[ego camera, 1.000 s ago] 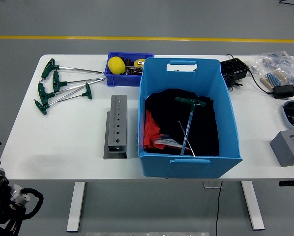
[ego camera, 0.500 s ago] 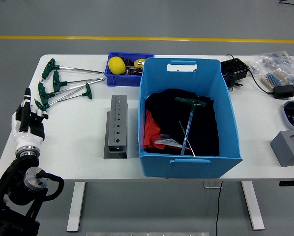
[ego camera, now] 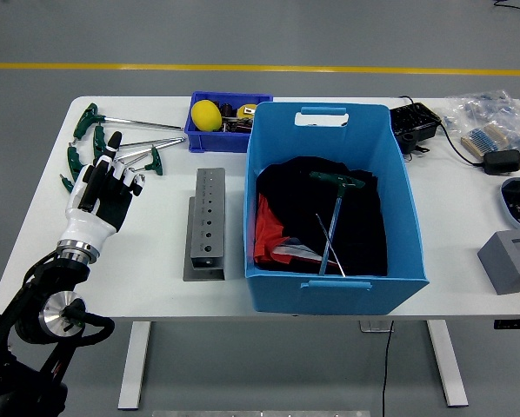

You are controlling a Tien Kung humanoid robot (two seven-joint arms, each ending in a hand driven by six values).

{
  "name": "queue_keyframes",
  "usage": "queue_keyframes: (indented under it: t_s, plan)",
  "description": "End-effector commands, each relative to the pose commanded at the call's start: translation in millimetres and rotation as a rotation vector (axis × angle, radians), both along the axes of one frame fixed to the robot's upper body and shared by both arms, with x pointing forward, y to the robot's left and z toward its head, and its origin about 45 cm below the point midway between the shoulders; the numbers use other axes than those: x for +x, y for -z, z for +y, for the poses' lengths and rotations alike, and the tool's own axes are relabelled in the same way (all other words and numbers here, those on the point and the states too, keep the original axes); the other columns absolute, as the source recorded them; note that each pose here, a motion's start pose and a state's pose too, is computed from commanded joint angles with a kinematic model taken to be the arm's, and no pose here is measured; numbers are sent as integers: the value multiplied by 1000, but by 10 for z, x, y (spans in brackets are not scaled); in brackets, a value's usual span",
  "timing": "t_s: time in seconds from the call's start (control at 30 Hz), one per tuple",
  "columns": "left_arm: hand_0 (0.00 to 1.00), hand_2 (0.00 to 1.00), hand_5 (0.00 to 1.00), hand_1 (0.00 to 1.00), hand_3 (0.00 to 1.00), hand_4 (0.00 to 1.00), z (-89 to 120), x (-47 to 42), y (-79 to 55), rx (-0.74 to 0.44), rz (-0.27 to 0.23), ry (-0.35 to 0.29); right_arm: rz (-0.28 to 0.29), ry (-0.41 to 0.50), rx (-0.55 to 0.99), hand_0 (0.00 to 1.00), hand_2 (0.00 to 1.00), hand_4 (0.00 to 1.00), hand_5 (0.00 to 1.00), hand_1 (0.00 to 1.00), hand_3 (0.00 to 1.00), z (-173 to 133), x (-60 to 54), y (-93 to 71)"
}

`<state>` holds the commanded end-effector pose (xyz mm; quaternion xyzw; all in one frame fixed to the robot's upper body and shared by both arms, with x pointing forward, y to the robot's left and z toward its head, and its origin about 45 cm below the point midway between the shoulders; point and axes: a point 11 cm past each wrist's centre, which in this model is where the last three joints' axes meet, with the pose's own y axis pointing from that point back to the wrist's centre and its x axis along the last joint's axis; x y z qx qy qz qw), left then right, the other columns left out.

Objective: Lift tool from toolbox,place it in box,lift tool from toolbox,place it in box

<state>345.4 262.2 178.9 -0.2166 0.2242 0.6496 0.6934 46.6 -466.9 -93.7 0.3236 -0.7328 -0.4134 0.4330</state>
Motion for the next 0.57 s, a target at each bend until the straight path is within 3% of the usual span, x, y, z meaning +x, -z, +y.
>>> queue_keyframes:
  t_s: [0.17,0.2,0.37,0.4,0.57]
  plan:
    - [30,2,183,2,71,842,42,25,-42,28,-31,-13,5,-8,-2,686,722,828,760,646,587,1,-7,1]
    - [73,97,146,25,190,967,45,23,-50,38,-36,-16,5,-7,-1,687,721,827,760,645,586,0,-10,1]
    - [73,97,146,25,190,967,54,7,-77,79,-58,-42,10,-14,-3,687,721,827,760,645,586,-9,-23,-1]
    - [288,396,232,308,406,998,52,5,-80,74,-62,-44,11,-16,-3,686,720,826,759,645,585,-8,-26,0]
    - [288,396,232,308,406,998,36,-5,-100,72,-76,-37,15,-14,-3,686,720,826,759,645,585,4,-49,8]
